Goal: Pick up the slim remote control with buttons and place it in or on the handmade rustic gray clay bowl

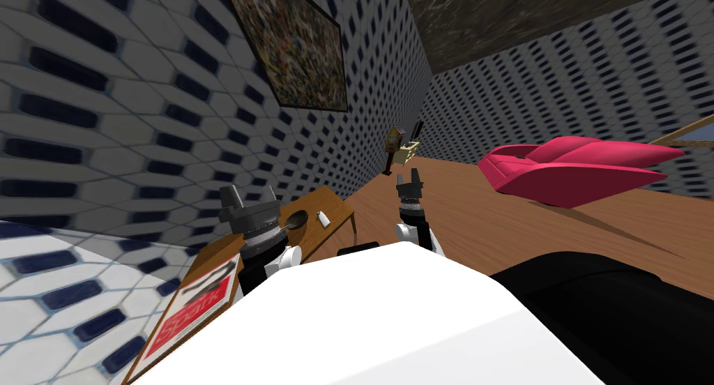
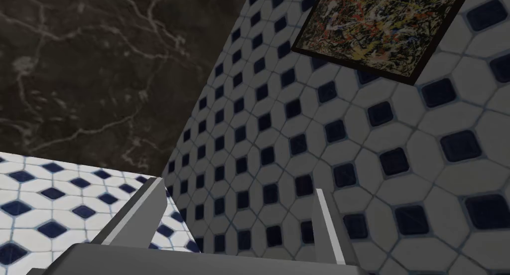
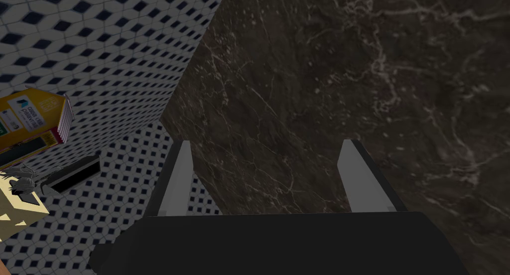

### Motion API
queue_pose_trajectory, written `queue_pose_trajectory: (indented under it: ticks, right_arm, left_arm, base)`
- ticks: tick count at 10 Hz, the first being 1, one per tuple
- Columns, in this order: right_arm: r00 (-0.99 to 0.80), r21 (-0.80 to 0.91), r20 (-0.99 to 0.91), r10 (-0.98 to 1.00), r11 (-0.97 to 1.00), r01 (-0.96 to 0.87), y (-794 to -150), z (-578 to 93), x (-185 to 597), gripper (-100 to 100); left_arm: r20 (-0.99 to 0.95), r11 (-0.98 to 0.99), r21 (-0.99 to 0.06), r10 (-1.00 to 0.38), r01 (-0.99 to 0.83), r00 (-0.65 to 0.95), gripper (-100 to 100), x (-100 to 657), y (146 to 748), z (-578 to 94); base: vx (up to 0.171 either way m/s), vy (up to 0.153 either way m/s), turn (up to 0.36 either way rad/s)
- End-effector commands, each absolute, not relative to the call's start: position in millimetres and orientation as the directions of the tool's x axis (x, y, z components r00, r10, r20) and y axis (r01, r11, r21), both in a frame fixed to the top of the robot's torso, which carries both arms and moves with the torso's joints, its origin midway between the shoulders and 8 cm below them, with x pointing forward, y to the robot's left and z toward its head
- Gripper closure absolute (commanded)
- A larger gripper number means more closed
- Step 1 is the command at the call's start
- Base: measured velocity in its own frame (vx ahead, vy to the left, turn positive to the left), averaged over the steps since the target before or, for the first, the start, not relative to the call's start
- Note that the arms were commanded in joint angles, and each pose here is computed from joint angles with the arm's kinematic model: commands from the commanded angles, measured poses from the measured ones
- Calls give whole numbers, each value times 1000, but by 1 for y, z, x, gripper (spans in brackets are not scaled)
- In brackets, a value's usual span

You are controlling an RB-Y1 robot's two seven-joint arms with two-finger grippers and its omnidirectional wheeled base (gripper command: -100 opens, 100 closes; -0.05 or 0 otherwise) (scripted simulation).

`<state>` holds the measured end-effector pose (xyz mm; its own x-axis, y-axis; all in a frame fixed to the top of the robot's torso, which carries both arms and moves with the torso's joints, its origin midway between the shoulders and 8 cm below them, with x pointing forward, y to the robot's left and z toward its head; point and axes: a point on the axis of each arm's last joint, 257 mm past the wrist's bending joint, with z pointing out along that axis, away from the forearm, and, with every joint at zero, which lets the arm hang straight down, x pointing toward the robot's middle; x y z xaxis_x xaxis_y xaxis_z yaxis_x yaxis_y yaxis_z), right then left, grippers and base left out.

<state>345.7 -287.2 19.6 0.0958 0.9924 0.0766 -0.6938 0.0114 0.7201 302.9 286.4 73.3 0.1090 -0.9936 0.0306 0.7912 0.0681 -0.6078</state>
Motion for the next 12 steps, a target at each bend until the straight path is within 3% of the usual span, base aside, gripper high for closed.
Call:
queue_pose_trajectory:
  ticks: [1,12]
  right_arm:
    - [96,720,77,992,11,-694,-287,20,346,0]
    - [96,720,77,992,11,-694,-287,20,346,0]
  left_arm:
    - [-1,77,-624,-995,777,97,-100,310,284,69]
    - [-164,180,-813,-983,554,80,-100,394,309,-9]
  base:
    - [-12,-7,16]
    - [-32,-29,2]
